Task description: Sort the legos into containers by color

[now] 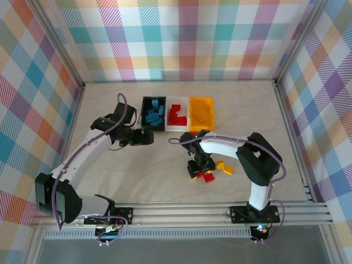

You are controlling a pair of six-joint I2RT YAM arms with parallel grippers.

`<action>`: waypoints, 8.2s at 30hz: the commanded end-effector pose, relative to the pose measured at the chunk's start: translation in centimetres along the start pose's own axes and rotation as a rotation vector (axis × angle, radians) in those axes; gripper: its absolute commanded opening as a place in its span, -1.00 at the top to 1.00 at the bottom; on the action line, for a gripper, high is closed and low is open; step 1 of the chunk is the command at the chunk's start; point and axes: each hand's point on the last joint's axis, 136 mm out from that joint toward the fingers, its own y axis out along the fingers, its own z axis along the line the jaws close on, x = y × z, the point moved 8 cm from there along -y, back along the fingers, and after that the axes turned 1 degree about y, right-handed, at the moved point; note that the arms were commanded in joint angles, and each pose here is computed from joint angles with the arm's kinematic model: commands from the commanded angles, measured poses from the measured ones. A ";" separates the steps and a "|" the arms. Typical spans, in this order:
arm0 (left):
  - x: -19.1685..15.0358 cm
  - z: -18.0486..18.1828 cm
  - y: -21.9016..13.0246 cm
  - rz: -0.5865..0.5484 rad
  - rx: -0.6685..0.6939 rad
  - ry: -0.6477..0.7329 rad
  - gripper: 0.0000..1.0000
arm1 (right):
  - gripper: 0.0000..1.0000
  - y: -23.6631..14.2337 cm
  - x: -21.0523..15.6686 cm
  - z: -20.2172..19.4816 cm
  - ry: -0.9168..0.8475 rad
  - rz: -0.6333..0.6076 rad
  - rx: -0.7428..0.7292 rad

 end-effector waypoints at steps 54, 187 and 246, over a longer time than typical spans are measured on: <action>-2.3 1.5 -1.6 -0.002 0.007 -0.057 -0.80 | 0.01 -16.8 19.2 -0.8 -0.025 -0.457 0.155; -6.6 0.5 0.2 0.067 -0.153 -0.190 -0.88 | 0.02 -14.3 20.6 0.2 -0.004 -0.446 0.183; -4.9 -0.1 1.7 0.168 -0.151 -0.101 -0.90 | -0.54 -4.3 17.7 -4.7 0.295 -0.437 -0.036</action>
